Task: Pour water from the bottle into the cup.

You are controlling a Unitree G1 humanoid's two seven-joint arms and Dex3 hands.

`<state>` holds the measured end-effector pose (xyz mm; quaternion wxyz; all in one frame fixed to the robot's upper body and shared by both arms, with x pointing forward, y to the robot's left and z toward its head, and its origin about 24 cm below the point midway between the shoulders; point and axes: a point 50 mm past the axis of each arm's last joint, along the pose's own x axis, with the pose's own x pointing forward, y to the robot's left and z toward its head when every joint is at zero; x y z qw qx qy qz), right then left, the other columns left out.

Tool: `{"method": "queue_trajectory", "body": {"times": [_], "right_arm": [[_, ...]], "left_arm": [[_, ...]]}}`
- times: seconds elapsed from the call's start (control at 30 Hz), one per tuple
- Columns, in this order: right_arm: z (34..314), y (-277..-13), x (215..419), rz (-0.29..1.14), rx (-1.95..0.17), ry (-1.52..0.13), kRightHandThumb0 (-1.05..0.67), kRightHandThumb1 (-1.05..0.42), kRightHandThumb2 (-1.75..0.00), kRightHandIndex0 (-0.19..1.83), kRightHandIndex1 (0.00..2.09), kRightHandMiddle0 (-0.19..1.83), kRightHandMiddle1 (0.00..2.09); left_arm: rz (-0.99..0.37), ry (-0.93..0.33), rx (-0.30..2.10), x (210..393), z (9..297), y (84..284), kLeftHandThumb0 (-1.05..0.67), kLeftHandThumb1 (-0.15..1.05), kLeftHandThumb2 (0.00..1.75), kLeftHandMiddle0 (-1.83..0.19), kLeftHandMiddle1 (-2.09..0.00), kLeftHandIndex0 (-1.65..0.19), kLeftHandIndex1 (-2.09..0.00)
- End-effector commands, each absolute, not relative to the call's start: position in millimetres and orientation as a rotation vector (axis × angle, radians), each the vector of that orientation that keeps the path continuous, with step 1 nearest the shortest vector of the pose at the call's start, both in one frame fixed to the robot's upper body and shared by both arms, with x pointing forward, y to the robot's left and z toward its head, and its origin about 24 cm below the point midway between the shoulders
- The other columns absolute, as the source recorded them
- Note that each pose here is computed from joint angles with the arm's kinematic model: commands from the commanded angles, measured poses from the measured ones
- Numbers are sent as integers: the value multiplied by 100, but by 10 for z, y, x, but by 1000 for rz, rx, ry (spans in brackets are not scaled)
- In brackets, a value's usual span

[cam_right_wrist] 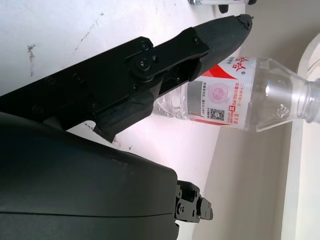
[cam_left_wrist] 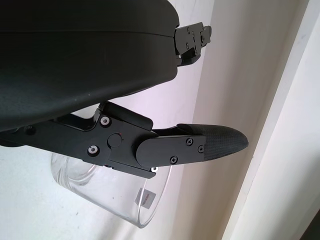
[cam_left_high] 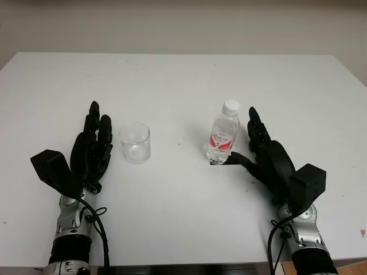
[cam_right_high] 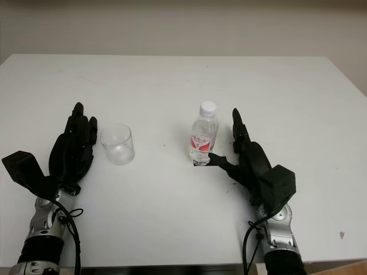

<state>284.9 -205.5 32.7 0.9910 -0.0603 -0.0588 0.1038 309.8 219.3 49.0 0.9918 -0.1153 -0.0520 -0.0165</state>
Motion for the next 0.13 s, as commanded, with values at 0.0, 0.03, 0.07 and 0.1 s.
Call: {"method": "queue_trajectory", "body": {"times": [0.0,0.03,0.07,0.1], "right_arm": [[266,-2084,2766,204,-116,-106,-104,-97,-6,-19,0,-19,0],[273,-2067,2763,211,-112,-109,-104,-97,-5,-19,0,-19,0],[276,-2046,2758,217,-108,-111,-104,-96,-5,-19,0,-19,0],[280,-2023,2750,224,-105,-114,-104,-96,-5,-19,0,-19,0]], "left_arm": [[-39,-101,-231,3099,479,2178,-73,105,44,15,-5,17,-5],[-37,-100,-235,3097,475,2175,-73,105,44,16,-5,17,-5],[-37,-99,-236,3093,470,2172,-73,105,44,15,-5,17,-5],[-38,-98,-234,3086,465,2170,-73,105,44,15,-5,16,-6]]}}
